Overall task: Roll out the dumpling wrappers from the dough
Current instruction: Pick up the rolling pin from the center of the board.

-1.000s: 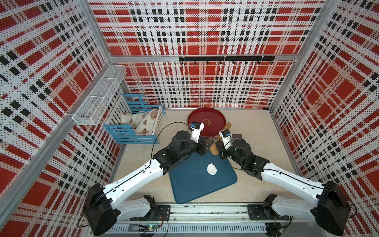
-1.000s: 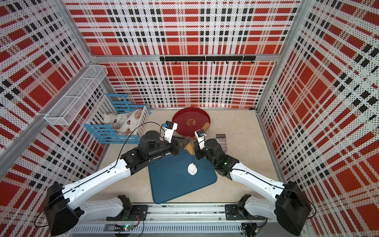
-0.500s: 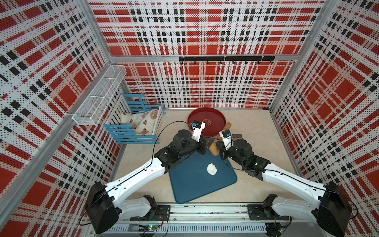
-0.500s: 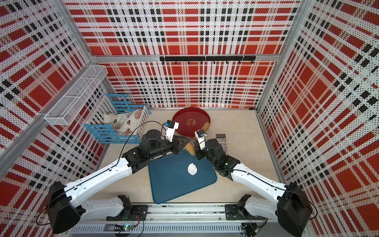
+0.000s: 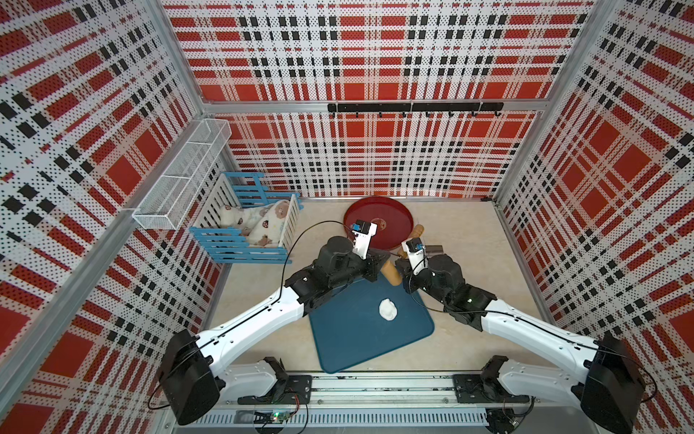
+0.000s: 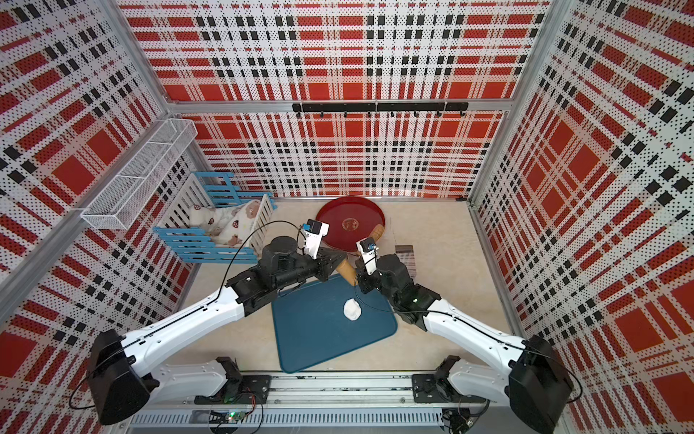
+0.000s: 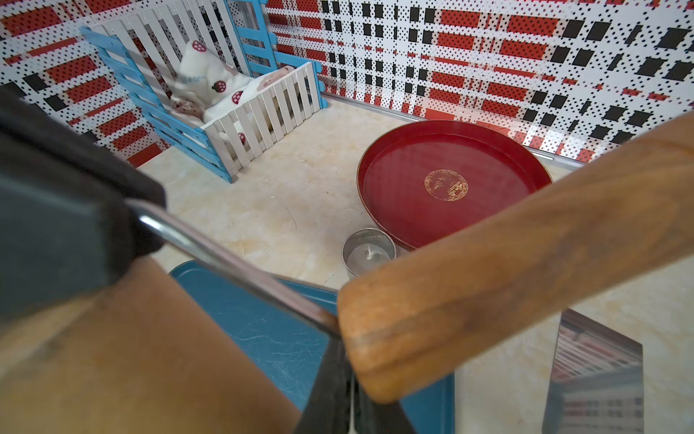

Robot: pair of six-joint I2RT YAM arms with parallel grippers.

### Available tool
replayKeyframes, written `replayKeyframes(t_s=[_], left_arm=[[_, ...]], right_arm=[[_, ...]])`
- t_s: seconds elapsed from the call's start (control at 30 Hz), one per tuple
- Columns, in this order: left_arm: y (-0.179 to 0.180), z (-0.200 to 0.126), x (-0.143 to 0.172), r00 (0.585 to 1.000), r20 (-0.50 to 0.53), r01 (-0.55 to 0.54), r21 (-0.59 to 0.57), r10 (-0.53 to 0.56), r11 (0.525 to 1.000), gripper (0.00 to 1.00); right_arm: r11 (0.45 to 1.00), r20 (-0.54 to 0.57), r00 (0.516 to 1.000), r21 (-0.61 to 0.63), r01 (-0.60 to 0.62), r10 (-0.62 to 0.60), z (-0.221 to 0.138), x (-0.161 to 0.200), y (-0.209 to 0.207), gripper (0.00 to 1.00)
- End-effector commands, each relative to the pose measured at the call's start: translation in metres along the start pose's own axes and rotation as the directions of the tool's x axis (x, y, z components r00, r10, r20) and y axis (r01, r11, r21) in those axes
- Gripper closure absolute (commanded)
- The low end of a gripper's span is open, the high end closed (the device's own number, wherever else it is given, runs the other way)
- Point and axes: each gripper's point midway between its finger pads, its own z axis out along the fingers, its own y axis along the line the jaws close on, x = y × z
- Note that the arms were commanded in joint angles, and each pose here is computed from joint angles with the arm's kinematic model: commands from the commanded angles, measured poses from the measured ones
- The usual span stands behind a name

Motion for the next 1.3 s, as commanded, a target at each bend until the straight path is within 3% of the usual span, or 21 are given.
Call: replayKeyframes(t_s=[0.0,0.2,0.47,0.73,0.93,1.27], left_arm=[[-0.002,0.003,0.001,1.0,-0.013,-0.01,0.002,0.01,1.0,0.9],[-0.001,0.006,0.003,1.0,-0.024,-0.007,-0.003,0.007,1.0,0.81],[-0.002,0.011,0.003,0.999,-0.028,-0.017,-0.003,0.017,1.0,0.8],[-0.002,0.013,0.006,0.999,-0.037,-0.016,-0.001,0.016,1.0,1.0],[-0.003,0.009,0.004,0.999,-0.027,-0.022,-0.001,0.022,1.0,1.0],[0.003,-0.021,-0.012,0.989,0.146,-0.009,0.034,0.004,0.999,1.0]], right_arm=[[0.999,0.117,0.993,-0.032,-0.005,0.008,-0.011,-0.034,0.008,1.0],[0.999,0.12,0.993,-0.035,0.004,0.0,-0.013,-0.038,0.009,1.0],[0.999,0.123,0.992,-0.04,0.003,0.002,-0.015,-0.039,0.01,1.0],[1.0,0.123,0.992,-0.029,-0.001,0.005,-0.016,-0.039,0.008,1.0],[1.0,0.139,0.99,-0.018,-0.018,0.02,-0.022,-0.044,0.005,1.0],[0.998,0.165,0.985,0.033,-0.056,0.05,-0.037,-0.046,-0.007,0.56]])
